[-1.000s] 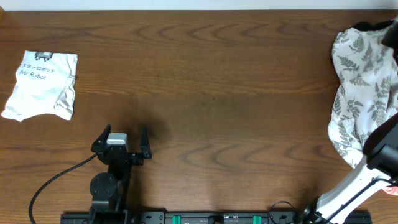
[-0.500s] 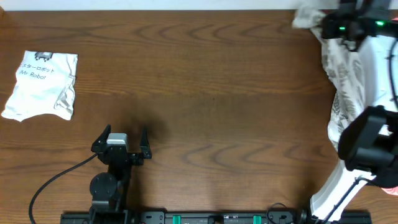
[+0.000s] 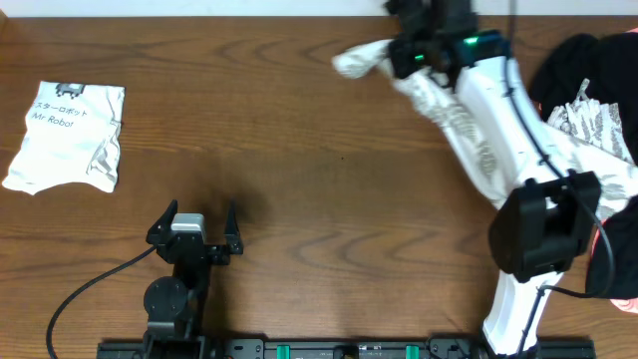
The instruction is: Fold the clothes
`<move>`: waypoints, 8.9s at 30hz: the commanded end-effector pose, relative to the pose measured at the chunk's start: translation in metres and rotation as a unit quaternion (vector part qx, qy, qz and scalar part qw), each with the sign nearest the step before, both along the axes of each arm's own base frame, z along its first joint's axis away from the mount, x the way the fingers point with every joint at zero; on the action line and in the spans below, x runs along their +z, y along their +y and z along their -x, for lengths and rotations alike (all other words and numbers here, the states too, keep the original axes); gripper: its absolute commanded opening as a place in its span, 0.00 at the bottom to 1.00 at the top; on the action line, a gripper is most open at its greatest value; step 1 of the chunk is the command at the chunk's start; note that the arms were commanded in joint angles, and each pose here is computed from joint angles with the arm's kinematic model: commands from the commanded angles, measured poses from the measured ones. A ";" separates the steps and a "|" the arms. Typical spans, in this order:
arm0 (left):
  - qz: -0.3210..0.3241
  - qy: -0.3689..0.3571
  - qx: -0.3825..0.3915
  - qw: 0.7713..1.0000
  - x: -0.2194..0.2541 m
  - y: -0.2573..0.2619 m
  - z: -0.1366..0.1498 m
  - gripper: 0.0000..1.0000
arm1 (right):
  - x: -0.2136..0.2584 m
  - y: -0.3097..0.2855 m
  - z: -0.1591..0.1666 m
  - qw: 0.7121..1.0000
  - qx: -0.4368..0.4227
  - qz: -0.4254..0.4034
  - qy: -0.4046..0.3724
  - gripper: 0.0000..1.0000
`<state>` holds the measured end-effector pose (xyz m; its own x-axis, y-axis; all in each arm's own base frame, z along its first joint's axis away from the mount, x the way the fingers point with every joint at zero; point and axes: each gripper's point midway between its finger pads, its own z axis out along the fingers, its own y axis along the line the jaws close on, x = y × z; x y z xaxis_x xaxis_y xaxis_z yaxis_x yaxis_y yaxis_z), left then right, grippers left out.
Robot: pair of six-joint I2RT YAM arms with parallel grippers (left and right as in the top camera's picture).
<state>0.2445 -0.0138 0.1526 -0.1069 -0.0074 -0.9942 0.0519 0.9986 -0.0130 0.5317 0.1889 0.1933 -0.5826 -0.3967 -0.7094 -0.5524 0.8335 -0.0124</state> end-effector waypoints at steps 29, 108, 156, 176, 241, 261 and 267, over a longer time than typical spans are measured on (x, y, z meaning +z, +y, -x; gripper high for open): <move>-0.007 0.024 0.012 1.000 -0.016 0.004 0.001 0.98 | -0.117 0.272 0.133 0.961 0.276 0.034 0.008 0.01; -0.007 0.024 0.012 1.000 -0.016 0.004 0.001 0.98 | -0.032 -0.085 0.099 0.943 -0.216 0.105 0.228 0.83; -0.007 0.024 0.012 1.000 -0.016 0.004 0.001 0.98 | -0.199 -0.203 0.138 0.871 -0.384 0.037 0.304 0.52; -0.007 0.024 0.012 1.000 -0.016 0.004 0.001 0.98 | -0.176 -0.198 0.055 0.919 -0.373 0.022 0.126 0.63; -0.007 0.024 0.012 1.000 -0.016 0.004 0.001 0.98 | -0.139 -0.179 -0.029 0.924 -0.377 -0.032 -0.062 0.72; -0.007 0.024 0.012 1.000 -0.016 0.004 0.001 0.98 | -0.139 -0.157 -0.026 0.832 -0.513 -0.210 -0.016 0.63; -0.007 0.024 0.012 1.000 -0.016 0.004 0.001 0.98 | -0.149 -0.159 -0.018 0.795 -0.556 -0.243 0.021 0.66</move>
<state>0.2444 -0.0138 0.1526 -0.1076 -0.0073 -0.9942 0.0519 0.9986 -0.0130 0.5470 0.0297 0.0468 -0.4577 0.6191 -0.6382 0.4856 0.7753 0.4038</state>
